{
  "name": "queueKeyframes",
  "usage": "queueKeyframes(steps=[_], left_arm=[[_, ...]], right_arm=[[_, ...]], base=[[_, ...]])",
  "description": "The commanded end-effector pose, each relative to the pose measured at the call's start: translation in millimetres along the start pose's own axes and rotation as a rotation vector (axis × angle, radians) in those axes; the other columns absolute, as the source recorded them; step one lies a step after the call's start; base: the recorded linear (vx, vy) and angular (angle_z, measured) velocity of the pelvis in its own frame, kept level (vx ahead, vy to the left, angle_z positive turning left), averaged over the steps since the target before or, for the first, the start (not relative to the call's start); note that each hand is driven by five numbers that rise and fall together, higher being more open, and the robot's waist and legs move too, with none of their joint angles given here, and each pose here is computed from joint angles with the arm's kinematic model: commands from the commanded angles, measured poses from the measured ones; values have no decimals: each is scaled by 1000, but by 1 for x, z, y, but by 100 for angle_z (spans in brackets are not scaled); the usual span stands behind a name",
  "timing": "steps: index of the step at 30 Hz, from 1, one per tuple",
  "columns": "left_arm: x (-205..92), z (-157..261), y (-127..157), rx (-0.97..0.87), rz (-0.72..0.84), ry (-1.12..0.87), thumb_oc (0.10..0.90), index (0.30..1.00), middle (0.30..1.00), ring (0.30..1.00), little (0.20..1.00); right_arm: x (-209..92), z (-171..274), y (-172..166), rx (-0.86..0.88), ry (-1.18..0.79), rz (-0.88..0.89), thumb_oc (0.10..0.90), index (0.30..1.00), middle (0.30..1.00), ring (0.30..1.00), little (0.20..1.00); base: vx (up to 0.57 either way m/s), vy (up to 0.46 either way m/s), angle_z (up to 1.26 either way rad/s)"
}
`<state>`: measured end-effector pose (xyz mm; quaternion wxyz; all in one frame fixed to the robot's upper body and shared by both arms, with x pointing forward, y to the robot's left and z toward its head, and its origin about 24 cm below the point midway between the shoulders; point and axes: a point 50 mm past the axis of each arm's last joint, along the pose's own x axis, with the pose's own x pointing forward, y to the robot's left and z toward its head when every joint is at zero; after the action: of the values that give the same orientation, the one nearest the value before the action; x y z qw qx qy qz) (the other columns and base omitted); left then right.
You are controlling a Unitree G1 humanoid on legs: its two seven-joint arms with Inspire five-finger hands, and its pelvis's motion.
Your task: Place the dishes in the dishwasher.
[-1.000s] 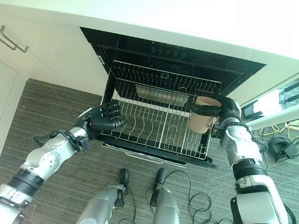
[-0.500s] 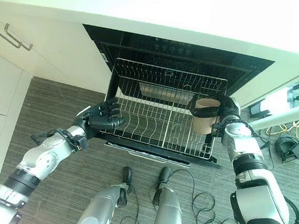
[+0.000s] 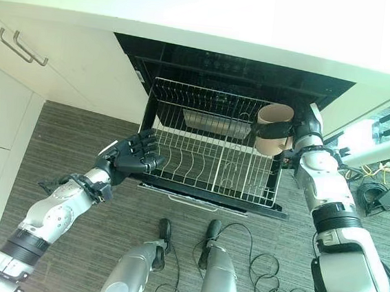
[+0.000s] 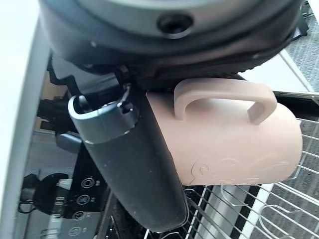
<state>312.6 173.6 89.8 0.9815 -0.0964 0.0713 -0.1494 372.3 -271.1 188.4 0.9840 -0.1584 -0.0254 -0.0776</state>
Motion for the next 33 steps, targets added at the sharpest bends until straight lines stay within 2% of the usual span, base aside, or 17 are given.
queueKeyframes(steps=[1,3,6,9,10,12,15,16,21,22,24,26,28,30,31,33], left_arm=[[-10,19,-11,34,-68,-130,800,900,900,900,900],[-11,18,-11,35,-66,-128,800,900,900,900,900],[-8,19,-11,34,-64,-117,800,900,900,900,900],[-4,19,-13,33,-80,-113,800,900,900,900,900],[-3,19,-14,35,-84,-113,800,900,900,900,900],[0,20,-16,33,-87,-114,800,900,900,900,900],[3,20,-16,29,-90,-113,800,900,900,900,900],[3,19,-16,27,-89,-111,800,900,900,900,900],[2,18,-15,22,-86,-111,800,900,900,900,900],[-1,16,-14,21,-87,-107,800,900,900,900,900],[-1,15,-15,19,-83,-108,800,900,900,900,900],[-1,13,-13,18,-84,-103,800,900,900,900,900],[0,10,-16,18,-82,-103,800,900,900,900,900],[-2,6,-15,19,-82,-97,800,900,900,900,900],[-3,8,-17,23,-81,-99,800,900,900,900,900],[-6,8,-15,23,-79,-98,800,900,900,900,900]], right_arm=[[-6,43,-18,39,-224,-68,800,900,900,900,900],[-8,36,-20,19,-194,-91,800,900,900,900,900],[-6,8,-16,65,-54,-64,800,900,900,900,900],[0,-11,-9,35,57,-43,800,900,900,900,900],[1,-15,-9,-23,78,-37,800,900,900,900,900],[4,-15,-9,25,102,-58,800,900,900,900,900],[6,-21,-3,21,143,-40,800,900,900,900,900],[5,-26,-2,-30,162,-8,800,900,900,900,900],[4,-22,-2,94,112,-27,800,900,900,900,900],[2,-25,-2,31,105,-10,800,900,900,900,900],[2,-20,-3,118,77,-35,800,900,900,900,900],[1,-24,-2,15,94,-6,800,900,900,900,900],[0,-21,-1,133,77,-40,800,900,900,900,900],[-2,-22,0,52,73,-10,800,900,900,900,900],[-3,-16,-2,112,40,-25,800,900,900,900,900],[-5,-13,-4,91,18,-22,800,900,900,900,900]], base=[[0,0,0],[0,0,0],[0,0,0],[0,0,0],[0,0,0],[0,0,0],[0,0,0],[0,0,0],[0,0,0],[0,0,0],[0,0,0],[0,0,0],[18,-4,0],[41,-10,1],[0,0,0],[0,0,0]])
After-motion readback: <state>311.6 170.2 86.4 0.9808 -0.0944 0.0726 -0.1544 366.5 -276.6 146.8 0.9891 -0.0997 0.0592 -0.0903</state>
